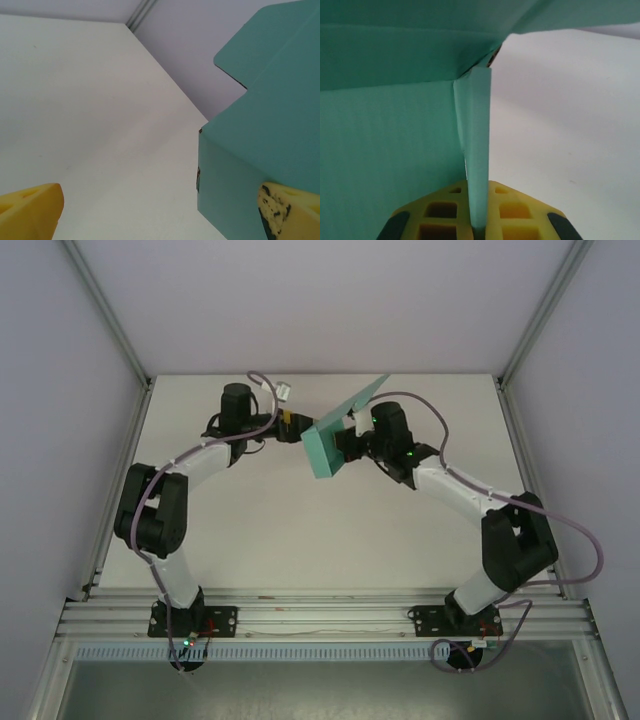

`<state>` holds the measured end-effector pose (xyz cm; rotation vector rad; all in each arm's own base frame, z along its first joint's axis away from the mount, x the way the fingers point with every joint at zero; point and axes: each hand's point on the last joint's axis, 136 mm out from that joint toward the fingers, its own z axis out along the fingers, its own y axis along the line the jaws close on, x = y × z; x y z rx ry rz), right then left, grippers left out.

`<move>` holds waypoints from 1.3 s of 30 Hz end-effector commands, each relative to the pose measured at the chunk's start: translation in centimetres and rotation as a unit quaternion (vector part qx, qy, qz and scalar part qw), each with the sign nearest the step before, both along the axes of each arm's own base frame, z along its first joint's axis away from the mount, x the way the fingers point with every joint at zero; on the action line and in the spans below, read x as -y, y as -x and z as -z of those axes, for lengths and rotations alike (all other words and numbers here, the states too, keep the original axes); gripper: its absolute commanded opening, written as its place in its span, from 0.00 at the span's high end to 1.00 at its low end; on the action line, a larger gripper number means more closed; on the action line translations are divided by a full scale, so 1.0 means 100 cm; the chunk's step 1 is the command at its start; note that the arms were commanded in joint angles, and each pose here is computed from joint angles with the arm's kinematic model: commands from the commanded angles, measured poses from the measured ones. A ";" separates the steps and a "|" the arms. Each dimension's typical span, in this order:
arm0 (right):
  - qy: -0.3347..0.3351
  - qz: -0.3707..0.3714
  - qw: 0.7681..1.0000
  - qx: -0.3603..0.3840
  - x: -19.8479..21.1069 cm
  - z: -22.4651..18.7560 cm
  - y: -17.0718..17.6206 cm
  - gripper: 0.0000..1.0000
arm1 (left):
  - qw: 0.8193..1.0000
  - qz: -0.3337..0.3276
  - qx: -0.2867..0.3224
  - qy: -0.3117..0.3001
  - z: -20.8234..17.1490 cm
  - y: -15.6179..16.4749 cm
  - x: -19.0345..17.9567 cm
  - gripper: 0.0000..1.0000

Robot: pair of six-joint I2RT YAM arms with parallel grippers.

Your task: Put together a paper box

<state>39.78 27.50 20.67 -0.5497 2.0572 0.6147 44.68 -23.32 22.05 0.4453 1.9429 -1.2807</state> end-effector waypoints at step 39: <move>0.266 0.290 0.899 -0.190 0.102 0.106 0.024 1.00 | 0.876 -0.350 -0.140 -0.300 0.089 -0.007 -0.155 0.00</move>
